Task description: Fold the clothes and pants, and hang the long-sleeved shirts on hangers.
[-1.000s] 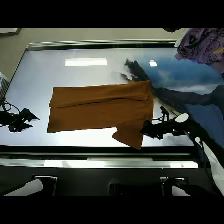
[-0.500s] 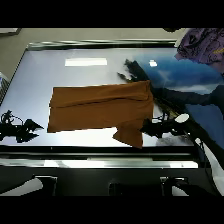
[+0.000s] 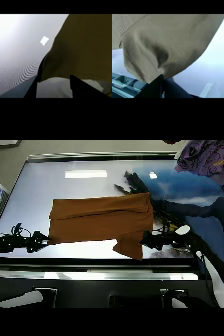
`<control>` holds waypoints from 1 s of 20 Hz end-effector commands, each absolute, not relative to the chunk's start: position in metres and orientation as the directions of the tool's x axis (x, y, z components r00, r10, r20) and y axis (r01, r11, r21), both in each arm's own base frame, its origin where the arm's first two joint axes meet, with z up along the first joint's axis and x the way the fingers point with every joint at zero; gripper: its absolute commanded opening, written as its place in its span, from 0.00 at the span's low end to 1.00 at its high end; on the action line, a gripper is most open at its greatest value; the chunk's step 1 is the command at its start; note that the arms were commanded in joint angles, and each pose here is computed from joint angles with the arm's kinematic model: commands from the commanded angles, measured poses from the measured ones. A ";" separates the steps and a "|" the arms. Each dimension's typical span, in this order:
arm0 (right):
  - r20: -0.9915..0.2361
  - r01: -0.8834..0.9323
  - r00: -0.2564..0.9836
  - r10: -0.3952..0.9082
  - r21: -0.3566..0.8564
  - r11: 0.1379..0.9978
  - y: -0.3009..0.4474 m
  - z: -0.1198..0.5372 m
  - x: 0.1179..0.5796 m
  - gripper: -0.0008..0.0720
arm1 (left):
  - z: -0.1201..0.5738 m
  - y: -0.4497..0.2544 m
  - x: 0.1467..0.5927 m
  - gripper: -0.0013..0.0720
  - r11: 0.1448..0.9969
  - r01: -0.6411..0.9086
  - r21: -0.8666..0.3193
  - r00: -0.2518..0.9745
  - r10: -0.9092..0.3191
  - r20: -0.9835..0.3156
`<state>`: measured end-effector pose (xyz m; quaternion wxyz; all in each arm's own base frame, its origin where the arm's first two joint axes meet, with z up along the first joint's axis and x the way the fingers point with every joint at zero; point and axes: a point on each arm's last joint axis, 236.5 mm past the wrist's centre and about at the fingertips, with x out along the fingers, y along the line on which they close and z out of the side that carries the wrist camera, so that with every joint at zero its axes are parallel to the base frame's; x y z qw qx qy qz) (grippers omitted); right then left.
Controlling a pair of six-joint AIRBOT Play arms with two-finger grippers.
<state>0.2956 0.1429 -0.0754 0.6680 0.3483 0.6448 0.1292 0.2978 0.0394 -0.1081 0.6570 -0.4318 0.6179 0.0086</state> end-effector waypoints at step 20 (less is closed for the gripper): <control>-0.854 0.148 0.323 0.407 0.471 0.870 0.094 0.037 0.235 0.04 | 0.027 0.053 0.277 0.03 0.818 -0.456 -0.349 0.433 -0.139 -0.891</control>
